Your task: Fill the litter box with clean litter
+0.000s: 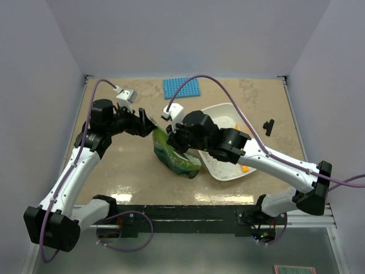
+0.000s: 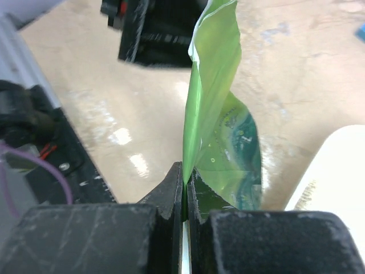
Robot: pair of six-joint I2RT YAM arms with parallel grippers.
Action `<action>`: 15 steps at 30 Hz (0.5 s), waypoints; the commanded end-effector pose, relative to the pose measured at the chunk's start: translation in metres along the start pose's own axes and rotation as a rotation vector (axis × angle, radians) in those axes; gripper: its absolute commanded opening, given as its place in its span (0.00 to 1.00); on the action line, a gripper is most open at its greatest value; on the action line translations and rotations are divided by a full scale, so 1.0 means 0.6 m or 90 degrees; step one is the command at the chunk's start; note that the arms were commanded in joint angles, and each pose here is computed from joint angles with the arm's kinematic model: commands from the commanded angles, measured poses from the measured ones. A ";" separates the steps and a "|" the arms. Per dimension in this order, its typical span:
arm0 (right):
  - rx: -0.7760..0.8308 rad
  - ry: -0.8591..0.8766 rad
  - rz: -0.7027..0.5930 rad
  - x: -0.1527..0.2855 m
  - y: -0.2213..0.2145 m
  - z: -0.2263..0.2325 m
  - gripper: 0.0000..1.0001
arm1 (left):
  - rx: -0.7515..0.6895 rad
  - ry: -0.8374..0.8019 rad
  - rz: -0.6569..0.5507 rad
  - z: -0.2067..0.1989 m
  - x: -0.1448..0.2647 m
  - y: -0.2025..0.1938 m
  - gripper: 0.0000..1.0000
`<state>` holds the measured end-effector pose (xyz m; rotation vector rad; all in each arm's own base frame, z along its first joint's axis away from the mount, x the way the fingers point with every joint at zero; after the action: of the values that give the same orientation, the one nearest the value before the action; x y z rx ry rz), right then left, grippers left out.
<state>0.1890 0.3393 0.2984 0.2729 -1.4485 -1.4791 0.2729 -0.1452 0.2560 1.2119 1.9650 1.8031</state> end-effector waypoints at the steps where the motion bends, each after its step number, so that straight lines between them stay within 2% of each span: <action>1: 0.016 -0.085 -0.154 0.026 0.102 0.030 0.00 | 0.025 0.233 0.028 0.070 0.040 0.013 0.85; 8: -0.037 -0.154 -0.181 0.022 0.085 0.008 0.00 | -0.024 0.246 -0.071 0.039 0.102 0.053 0.85; 15: -0.081 -0.222 -0.260 0.065 0.132 -0.013 0.00 | -0.011 0.306 -0.043 0.054 0.122 0.049 0.85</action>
<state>0.2021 0.3349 0.3038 0.1330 -1.7117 -1.6685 0.2556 -0.0859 0.3013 0.7676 2.1362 2.1476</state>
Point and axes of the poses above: each gripper's point midway between its finger pads, its own x axis back along the fingers, its own z axis along the line the jaws close on, y = z × x, the point moved 3 cm from there along x, back along the fingers, and after that the axes turned 10 degrees about -x, right-handed, at the moved point
